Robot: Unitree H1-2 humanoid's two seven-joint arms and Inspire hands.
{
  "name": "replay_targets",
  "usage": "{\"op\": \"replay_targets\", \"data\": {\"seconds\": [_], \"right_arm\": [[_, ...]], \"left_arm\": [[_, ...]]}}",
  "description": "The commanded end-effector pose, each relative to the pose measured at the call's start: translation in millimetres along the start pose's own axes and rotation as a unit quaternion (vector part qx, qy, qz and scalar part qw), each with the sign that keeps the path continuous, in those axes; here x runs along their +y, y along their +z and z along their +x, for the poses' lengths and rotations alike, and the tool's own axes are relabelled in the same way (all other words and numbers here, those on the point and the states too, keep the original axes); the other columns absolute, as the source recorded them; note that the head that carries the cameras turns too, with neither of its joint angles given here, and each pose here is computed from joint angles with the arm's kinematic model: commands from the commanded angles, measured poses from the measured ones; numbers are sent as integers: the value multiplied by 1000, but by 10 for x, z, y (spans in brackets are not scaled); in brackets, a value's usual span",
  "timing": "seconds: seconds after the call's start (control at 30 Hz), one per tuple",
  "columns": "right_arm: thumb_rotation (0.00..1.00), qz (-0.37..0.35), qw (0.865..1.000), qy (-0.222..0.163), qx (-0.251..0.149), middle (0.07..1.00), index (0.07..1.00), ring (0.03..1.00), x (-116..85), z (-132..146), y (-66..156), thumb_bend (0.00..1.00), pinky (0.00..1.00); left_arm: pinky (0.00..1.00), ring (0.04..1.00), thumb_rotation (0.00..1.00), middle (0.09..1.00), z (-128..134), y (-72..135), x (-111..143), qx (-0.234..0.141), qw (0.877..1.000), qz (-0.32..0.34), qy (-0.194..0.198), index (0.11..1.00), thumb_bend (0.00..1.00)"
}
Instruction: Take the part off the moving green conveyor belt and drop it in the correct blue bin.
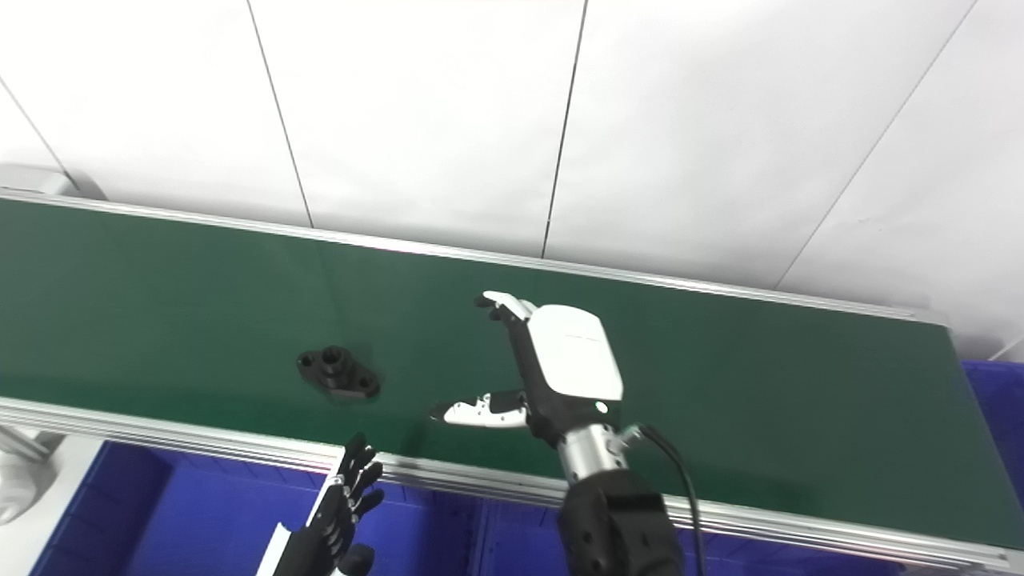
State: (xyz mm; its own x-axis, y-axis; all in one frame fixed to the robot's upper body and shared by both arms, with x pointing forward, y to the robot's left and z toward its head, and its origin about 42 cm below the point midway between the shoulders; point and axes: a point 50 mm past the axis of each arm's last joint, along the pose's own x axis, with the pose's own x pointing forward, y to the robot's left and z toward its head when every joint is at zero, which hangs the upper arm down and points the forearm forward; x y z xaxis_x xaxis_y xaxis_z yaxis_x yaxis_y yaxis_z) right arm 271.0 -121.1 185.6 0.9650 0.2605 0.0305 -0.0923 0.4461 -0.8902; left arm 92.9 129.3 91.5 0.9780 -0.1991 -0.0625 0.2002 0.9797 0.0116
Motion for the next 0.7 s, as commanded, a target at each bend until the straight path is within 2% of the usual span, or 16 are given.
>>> {"op": "replay_targets", "data": {"seconds": [0.0,0.3,0.53,0.67], "right_arm": [[445,-10,1000,-11,-9,717,778,648,-55,136,111,930,593],[431,-37,998,41,-8,685,768,615,159,490,222,935,558],[425,-54,996,64,-6,682,767,591,364,642,193,938,537],[407,-49,996,69,-3,675,761,590,401,678,165,932,544]], "left_arm": [[888,949,853,982,6,78,-102,-14,1000,-18,-6,1000,797],[867,926,861,966,-2,88,-157,-14,1000,-16,-7,1000,819],[867,932,814,972,5,68,-231,-7,999,-39,-17,1000,831],[854,932,811,974,7,90,-272,-5,999,-44,-19,1000,844]]}}
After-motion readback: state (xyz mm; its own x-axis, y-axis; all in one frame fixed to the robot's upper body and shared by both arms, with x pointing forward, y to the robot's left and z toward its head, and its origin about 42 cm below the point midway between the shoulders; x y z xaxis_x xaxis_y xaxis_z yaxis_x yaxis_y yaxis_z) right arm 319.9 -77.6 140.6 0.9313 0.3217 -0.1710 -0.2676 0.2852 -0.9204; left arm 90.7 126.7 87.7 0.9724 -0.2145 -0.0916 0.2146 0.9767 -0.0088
